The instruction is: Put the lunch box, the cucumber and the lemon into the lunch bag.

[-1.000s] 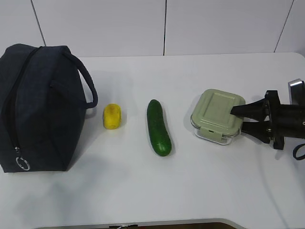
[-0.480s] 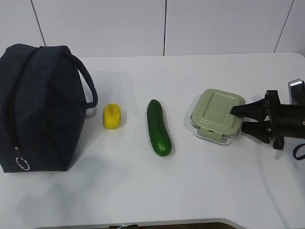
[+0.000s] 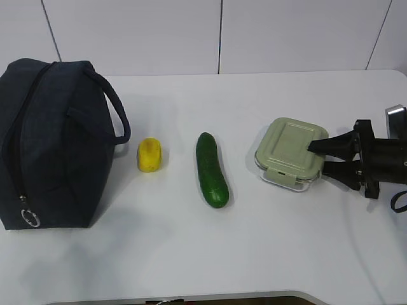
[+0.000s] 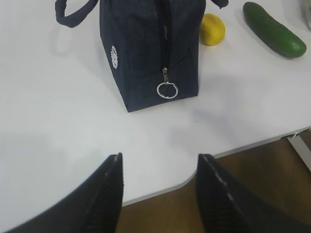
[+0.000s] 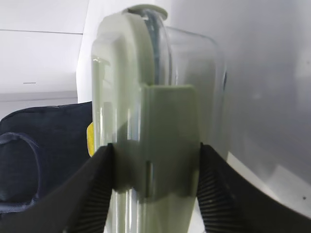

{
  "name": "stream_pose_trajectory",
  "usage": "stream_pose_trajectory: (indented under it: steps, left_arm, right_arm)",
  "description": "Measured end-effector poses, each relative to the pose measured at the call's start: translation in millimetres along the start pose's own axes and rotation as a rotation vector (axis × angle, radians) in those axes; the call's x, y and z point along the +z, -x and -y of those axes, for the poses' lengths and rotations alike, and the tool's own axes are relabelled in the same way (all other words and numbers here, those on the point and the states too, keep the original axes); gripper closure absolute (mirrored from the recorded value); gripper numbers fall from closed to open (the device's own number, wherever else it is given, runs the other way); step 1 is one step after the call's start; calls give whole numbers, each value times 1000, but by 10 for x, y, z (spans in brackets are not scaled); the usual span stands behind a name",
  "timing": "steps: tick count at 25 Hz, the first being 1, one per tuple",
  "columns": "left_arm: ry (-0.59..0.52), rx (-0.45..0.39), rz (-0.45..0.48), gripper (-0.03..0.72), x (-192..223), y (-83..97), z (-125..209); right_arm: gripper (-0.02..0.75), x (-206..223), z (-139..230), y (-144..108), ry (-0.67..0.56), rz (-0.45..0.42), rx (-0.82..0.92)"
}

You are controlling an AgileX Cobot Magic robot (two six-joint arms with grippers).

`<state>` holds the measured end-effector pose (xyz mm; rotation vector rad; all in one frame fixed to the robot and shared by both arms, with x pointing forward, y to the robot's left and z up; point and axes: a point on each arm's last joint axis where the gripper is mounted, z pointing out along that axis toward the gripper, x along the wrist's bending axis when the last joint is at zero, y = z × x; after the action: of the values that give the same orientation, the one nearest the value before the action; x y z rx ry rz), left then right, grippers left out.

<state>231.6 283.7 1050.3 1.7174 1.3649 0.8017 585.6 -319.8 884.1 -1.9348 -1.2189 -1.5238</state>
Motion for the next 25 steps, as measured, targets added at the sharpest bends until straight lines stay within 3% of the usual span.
stream_pose_trajectory:
  steps: [25]
  left_arm:
    - [0,0,0,339,0,0,0]
  right_arm:
    - [344,-7,6,-17,-10,2,42]
